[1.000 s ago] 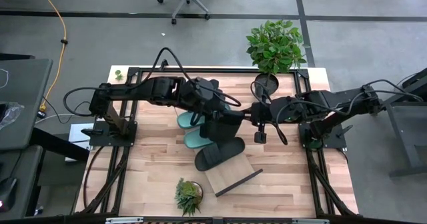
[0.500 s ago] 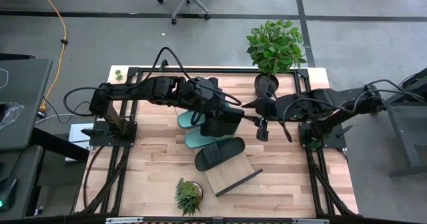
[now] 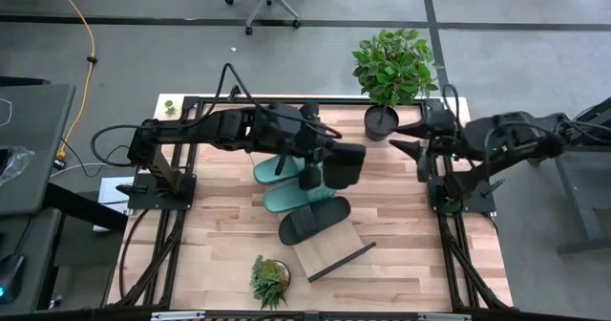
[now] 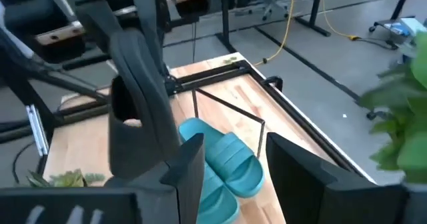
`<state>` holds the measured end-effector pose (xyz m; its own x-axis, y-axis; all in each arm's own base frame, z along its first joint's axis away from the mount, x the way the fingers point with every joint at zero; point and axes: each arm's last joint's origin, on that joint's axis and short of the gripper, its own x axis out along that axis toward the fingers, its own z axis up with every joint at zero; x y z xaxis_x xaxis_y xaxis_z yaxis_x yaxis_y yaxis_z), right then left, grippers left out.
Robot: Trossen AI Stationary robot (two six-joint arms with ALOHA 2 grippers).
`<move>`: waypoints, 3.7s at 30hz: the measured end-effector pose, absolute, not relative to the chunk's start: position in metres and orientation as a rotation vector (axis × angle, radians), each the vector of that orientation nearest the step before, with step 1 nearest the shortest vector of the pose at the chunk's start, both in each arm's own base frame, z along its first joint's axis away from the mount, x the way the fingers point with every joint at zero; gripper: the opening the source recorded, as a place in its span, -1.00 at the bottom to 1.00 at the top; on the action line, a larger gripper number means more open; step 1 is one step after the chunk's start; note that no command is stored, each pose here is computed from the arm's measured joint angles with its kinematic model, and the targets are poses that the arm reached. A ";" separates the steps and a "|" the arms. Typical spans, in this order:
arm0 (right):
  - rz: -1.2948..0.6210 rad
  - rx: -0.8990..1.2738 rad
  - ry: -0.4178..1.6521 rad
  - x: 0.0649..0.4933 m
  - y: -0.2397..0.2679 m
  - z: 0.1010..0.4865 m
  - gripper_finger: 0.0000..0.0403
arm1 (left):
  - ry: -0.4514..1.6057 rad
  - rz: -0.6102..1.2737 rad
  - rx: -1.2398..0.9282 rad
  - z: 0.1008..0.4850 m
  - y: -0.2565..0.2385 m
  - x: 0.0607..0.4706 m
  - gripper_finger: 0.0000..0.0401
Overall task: Pick and place slides into the shelf
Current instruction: Put the black slide on the shelf
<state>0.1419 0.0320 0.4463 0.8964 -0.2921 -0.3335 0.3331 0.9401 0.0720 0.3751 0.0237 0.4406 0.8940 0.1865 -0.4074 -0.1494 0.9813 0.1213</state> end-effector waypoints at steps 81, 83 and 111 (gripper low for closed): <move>-0.125 0.204 -0.526 0.161 0.060 0.370 0.25 | -0.257 0.201 0.005 0.522 0.018 0.356 -0.85; -0.133 0.207 -0.525 0.161 0.059 0.370 0.23 | -0.263 0.201 0.006 0.522 0.018 0.356 -0.85; -0.095 0.184 -0.547 0.160 0.060 0.372 -0.16 | -0.297 0.191 0.030 0.526 0.018 0.354 -0.84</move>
<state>0.1598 0.0604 0.3718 0.8502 -0.1387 0.5078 0.0409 0.9791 0.1990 0.3544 0.0177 0.5255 0.9384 0.1826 0.2932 -0.1915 0.9815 0.0015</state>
